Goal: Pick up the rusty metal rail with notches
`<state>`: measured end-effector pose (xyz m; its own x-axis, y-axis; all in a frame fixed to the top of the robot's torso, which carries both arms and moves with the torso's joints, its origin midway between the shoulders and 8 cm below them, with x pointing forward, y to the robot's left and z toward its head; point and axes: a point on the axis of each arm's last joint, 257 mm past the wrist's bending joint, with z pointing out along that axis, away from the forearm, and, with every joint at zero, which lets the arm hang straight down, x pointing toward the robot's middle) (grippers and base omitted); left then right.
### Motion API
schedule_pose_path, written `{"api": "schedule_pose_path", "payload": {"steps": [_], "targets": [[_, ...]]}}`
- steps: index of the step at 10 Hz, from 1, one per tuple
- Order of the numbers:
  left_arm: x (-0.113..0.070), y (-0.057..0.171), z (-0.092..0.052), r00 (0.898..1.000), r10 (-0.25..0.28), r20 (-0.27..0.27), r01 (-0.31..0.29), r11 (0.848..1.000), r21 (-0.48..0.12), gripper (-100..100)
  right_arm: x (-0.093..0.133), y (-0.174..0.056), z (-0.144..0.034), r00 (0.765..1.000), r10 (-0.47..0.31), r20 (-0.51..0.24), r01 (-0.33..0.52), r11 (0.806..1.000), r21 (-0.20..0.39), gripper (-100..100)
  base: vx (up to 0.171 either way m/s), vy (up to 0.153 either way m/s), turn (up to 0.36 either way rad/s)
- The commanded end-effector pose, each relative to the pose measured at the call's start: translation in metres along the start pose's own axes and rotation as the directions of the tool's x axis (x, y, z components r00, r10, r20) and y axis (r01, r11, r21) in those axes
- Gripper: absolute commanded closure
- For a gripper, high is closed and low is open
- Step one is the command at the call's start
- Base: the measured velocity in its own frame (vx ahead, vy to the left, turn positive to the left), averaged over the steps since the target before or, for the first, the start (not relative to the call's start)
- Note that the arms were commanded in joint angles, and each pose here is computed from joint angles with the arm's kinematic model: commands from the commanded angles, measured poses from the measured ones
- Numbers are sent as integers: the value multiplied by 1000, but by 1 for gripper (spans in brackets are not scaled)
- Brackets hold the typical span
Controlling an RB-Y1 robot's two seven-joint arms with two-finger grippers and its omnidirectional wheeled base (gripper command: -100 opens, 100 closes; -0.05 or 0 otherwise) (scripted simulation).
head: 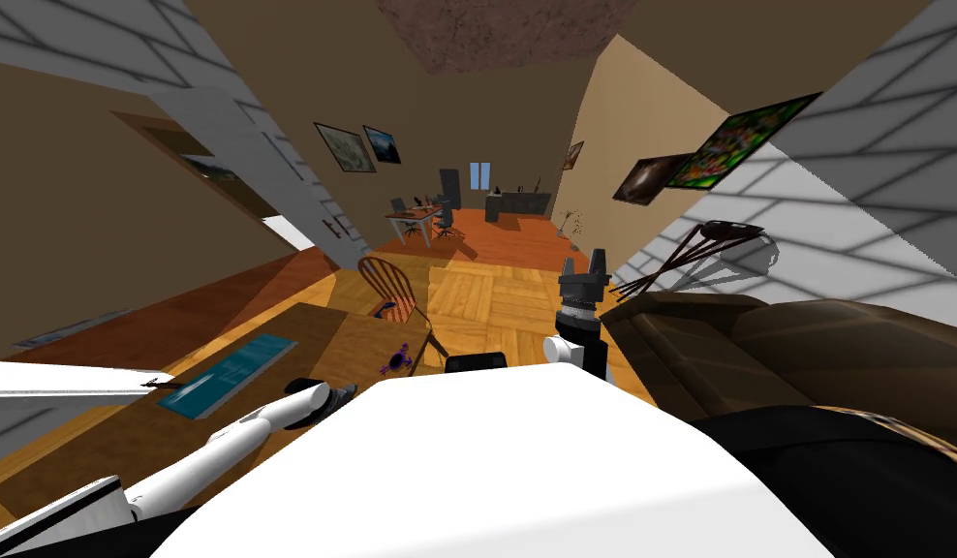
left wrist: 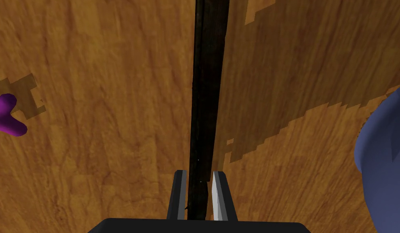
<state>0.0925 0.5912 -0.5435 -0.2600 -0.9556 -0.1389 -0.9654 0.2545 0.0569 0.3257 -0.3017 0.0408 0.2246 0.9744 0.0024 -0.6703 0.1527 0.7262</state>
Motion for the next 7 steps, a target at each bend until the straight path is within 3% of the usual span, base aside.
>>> {"api": "schedule_pose_path", "payload": {"steps": [1, 2, 3, 5, 6, 7], "targets": [[0, 0, 0, 1000, 0, 0, 0, 1000, 0, 100, 0, 0, 0, 1000, 0, 0, 0, 1000, 0, 0, 0, 0, 0], [0, 0, 0, 1000, 0, 0, 0, 1000, 0, 0, 0, 0, 0, 1000, 0, 0, 0, 1000, 0, 0, 0, 0, 0], [-7, -4, -5, 1000, -26, -1, 26, 1000, -4, 100, 0, 0, 0, 1000, 0, 0, 0, 1000, 0, 0, -100, -18, -226], [-18, -10, -14, 998, -64, -4, 64, 998, -11, 100, 0, 0, 0, 1000, 0, 0, 0, 1000, 0, 0, -194, -44, -258], [-15, -10, -12, 999, -49, 0, 49, 999, -5, 100, 0, 0, 0, 1000, 0, 0, 0, 1000, 0, 0, -76, -30, -32], [-15, -10, -13, 999, -54, -2, 54, 999, -6, 0, 0, 0, 0, 1000, 0, 0, 0, 1000, 0, 0, -14, -6, 10]]}}
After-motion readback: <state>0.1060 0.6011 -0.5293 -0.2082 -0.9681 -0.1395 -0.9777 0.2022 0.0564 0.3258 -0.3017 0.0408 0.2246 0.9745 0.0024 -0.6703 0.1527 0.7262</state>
